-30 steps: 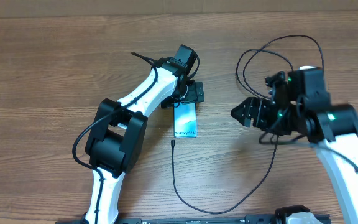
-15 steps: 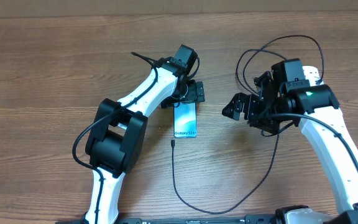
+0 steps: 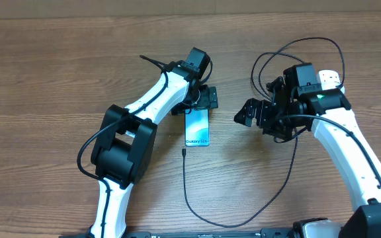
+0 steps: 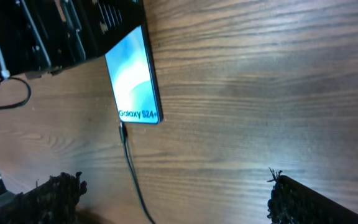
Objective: Plug charger to phone and switch on socket
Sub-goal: 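Raise the right arm and move the right gripper toward the cable plug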
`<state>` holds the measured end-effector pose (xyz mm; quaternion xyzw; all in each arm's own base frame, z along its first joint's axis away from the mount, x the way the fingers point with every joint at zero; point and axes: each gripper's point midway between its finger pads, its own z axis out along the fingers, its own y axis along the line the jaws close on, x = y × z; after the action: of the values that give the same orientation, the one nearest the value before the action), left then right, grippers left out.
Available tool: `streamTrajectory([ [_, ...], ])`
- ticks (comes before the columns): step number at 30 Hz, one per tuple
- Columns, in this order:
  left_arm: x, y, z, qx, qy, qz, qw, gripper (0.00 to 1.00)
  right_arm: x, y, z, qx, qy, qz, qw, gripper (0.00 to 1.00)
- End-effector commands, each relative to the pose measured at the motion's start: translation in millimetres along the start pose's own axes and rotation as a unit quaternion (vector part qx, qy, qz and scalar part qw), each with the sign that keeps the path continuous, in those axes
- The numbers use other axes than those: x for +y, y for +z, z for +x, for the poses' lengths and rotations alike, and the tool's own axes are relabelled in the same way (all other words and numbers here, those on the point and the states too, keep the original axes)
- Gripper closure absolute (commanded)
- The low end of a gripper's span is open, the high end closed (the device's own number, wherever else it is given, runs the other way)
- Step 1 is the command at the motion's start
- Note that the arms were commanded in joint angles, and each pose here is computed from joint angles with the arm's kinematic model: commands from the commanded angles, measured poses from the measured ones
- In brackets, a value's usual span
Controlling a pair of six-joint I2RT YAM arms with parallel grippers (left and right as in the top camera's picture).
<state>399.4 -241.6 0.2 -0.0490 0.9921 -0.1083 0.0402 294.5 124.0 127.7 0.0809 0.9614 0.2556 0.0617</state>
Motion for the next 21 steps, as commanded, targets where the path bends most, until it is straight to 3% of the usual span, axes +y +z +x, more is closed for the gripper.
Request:
streamTrajectory([
  [1, 52.1, 82.4, 67.1, 0.127, -0.021, -0.072, 0.989, 0.00, -3.9, 10.4, 4.8, 0.004, -0.001, -0.003, 1.000, 0.00],
  [12, 51.8, 82.5, 66.7, 0.126, -0.021, -0.071, 0.989, 0.00, -27.5, 51.5, 7.2, -0.024, 0.085, -0.017, 0.996, 0.00],
  [21, 51.7, 82.5, 66.6, 0.126, -0.021, -0.071, 0.989, 0.00, -36.7, 68.7, 9.0, -0.044, 0.077, -0.028, 0.996, 0.00],
])
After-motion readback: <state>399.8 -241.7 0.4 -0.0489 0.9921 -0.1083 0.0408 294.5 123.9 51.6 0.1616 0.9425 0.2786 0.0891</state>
